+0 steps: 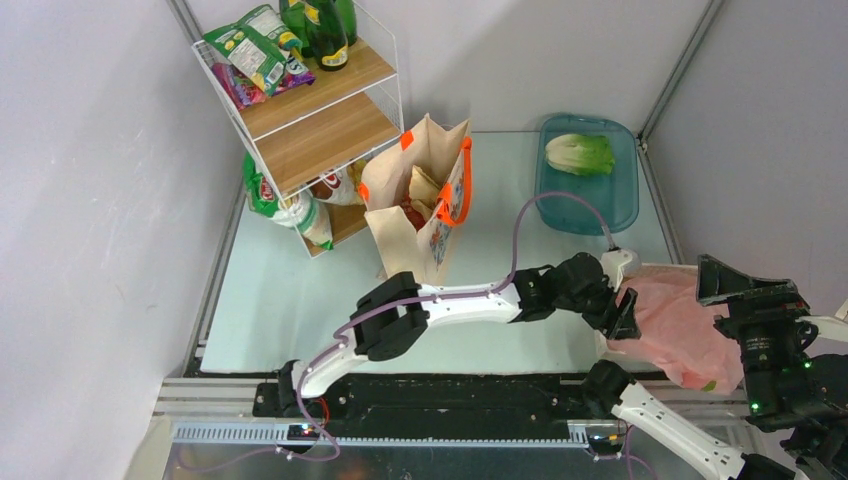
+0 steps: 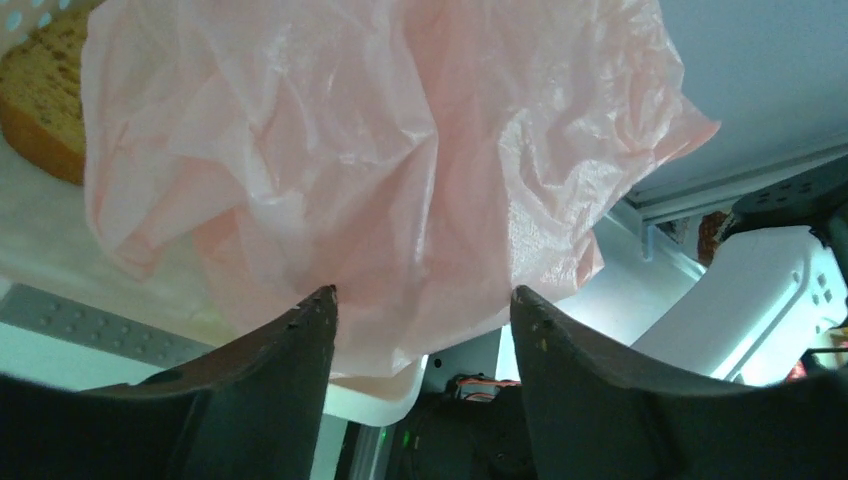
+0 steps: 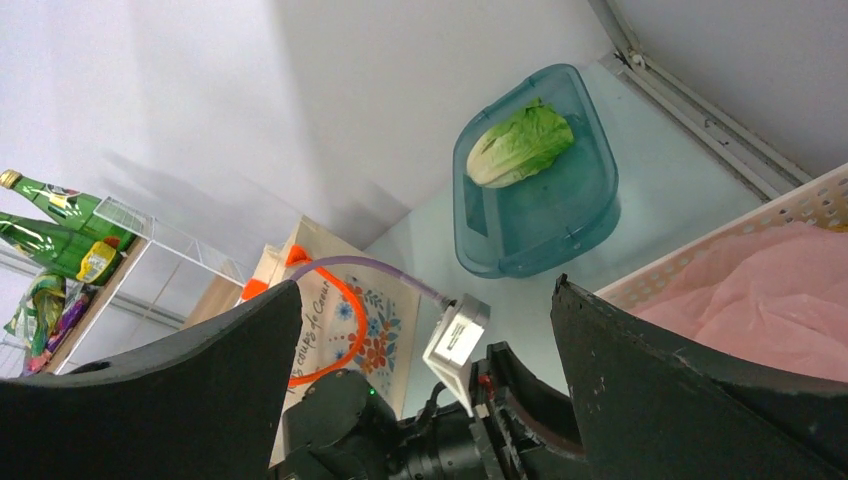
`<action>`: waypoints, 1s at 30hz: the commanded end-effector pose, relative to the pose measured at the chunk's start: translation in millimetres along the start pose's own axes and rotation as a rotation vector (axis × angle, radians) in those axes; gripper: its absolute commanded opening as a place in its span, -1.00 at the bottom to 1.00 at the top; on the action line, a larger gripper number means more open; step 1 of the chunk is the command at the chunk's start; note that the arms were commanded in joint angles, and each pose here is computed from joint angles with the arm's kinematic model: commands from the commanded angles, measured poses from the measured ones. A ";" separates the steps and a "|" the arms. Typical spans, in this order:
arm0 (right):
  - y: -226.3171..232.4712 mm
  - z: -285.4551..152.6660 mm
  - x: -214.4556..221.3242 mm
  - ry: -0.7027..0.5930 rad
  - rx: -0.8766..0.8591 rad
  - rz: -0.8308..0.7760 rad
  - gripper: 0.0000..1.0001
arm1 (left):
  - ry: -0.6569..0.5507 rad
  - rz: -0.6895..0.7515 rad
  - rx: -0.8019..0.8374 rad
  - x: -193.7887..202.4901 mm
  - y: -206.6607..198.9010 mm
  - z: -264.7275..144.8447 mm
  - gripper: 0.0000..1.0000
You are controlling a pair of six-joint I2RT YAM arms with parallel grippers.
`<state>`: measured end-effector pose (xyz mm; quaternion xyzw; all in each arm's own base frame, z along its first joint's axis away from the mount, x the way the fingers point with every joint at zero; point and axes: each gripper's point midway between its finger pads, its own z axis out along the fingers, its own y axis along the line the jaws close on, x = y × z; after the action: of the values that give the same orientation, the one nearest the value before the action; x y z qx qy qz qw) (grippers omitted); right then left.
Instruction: Place the mixed food into the grocery bags and tie them
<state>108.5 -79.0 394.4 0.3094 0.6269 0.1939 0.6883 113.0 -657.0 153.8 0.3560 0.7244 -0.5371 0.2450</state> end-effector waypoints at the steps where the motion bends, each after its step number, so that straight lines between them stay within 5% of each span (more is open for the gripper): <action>1: -7.1 -0.8 -5.0 -0.019 0.022 0.039 0.93 | 0.062 0.004 -0.002 -2.1 3.6 2.6 0.21; 5: -7.9 -2.0 -4.7 -0.016 0.015 0.048 0.93 | 0.078 0.007 -0.005 -1.1 5.3 1.8 -0.45; 6: -8.1 -2.5 -5.3 -0.016 0.012 0.053 0.92 | 0.078 0.015 -0.009 -2.7 5.1 0.1 -0.76; 8: -8.5 -3.2 -5.8 -0.018 0.010 0.057 0.91 | 0.071 0.027 -0.016 -10.6 3.2 -6.2 -0.97; 21: 7.8 14.9 43.1 0.151 0.055 -0.173 0.93 | -0.153 0.107 -0.148 -110.0 -3.7 -160.4 -1.00; 30: 36.4 18.1 96.6 0.350 -0.053 -0.316 0.94 | -0.185 -0.014 -0.344 -80.0 69.4 -261.0 -1.00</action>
<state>142.4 -22.1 357.4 0.2159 0.7418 0.1235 0.6228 214.2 -446.2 283.5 0.2744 0.7522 -0.4635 0.3795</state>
